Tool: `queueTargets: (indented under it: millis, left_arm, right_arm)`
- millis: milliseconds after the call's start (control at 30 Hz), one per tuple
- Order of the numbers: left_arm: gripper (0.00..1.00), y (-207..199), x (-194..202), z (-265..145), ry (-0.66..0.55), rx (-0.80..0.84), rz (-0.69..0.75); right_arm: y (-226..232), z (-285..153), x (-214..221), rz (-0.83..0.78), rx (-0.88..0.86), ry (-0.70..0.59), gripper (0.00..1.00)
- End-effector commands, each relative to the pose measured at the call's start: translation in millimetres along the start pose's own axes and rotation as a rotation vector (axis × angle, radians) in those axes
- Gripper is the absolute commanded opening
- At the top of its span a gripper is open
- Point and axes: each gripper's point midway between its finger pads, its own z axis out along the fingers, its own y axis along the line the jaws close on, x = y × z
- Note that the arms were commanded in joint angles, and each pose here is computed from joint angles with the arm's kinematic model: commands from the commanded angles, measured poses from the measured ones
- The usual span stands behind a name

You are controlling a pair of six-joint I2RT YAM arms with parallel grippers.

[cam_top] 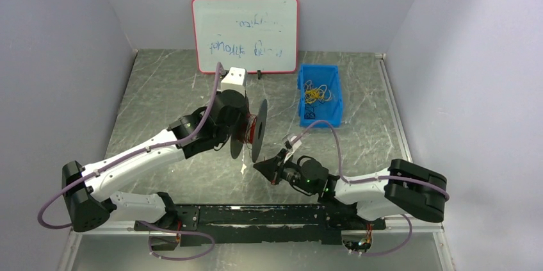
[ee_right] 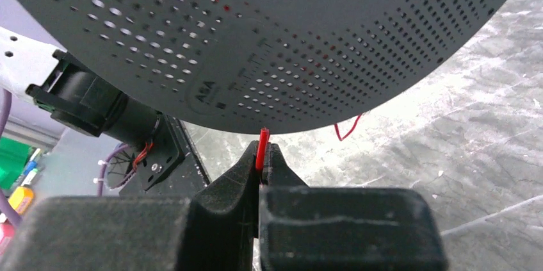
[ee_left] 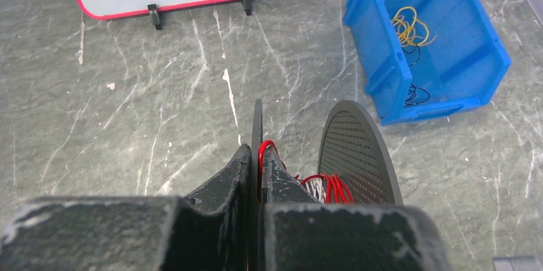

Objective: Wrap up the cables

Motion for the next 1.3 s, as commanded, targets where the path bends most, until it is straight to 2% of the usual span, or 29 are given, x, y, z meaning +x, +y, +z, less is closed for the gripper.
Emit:
queueTargets:
  millis: [0,367,600,967,1100,1267]
  left_arm:
    - [0.07,4,-28,4,-0.096,-0.046,-0.099]
    - [0.07,7,24,27,0.023,-0.115,-0.025]
    - [0.07,14,40,42,0.079,-0.185,0.029]
    - [0.07,20,59,71,0.165,-0.25,0.02]
    - [0.07,18,64,78,0.182,-0.253,0.017]
    - [0.07,19,72,81,0.198,-0.267,0.018]
  right_arm:
    - [3,5,-6,-0.079,0.041,0.004,0.0]
    - [15,19,-36,-0.279,0.115,-0.015,0.0]
    - [20,17,-47,-0.396,0.151,-0.019,0.0]
    - [34,12,-26,-0.323,0.171,0.001,0.0]
    - [32,16,-24,-0.318,0.248,-0.009,0.0]
    - [31,21,-46,-0.307,0.361,-0.053,0.0]
